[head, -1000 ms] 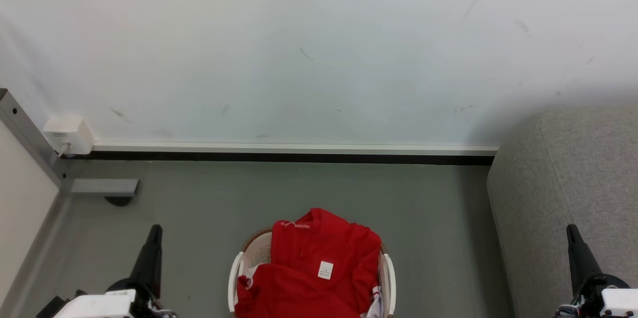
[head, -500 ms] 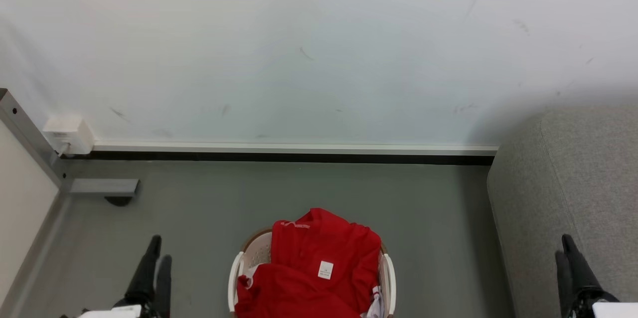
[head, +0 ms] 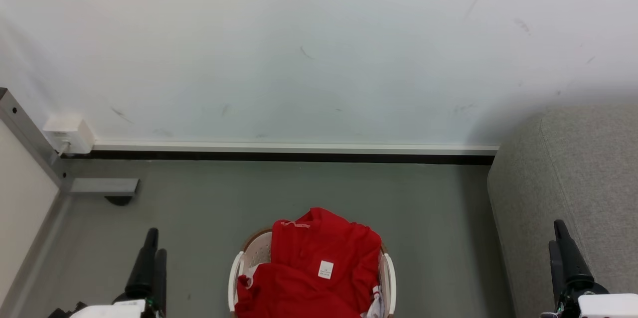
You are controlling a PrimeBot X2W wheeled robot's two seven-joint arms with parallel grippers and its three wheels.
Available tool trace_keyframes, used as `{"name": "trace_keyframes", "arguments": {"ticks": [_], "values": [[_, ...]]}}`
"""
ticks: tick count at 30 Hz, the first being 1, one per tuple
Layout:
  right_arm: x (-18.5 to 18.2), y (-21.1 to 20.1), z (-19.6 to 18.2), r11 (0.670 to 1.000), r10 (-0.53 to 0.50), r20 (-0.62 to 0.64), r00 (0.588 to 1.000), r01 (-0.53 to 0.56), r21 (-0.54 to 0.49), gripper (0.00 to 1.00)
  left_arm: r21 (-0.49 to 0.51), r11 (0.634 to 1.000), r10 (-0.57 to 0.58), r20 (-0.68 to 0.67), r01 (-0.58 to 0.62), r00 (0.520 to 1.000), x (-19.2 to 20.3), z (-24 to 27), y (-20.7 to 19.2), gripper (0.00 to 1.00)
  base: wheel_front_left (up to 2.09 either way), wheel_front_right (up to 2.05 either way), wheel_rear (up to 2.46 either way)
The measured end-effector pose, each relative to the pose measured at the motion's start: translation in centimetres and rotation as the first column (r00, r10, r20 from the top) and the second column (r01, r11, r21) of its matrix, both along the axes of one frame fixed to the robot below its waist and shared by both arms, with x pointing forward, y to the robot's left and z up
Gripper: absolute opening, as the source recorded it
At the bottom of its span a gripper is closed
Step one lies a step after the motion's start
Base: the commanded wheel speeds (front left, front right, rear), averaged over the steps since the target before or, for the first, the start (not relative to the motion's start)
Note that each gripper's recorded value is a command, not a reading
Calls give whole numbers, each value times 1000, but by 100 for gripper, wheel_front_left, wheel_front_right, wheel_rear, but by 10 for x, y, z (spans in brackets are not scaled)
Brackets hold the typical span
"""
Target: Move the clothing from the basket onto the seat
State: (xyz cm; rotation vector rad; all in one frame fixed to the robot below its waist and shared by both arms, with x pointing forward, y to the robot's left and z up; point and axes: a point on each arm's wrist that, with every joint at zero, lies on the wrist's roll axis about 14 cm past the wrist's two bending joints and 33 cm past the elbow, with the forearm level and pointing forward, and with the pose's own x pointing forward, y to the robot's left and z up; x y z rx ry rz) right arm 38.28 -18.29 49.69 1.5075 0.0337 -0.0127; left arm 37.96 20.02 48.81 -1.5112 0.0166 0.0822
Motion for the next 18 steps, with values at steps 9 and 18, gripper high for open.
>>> {"name": "trace_keyframes", "arguments": {"ticks": [9, 18], "values": [[3, 5, 13, 990, 17, 41, 999, -11, -142, 100, 175, 985, -2, 24, -3, 1000, 2, 11, 0, 100, 0, 0, 0], [5, 19, 23, 942, 66, 75, 995, -37, -334, 100, 373, 928, -2, 56, -19, 998, 4, 24, 1, 100, 0, 0, 0]]}}
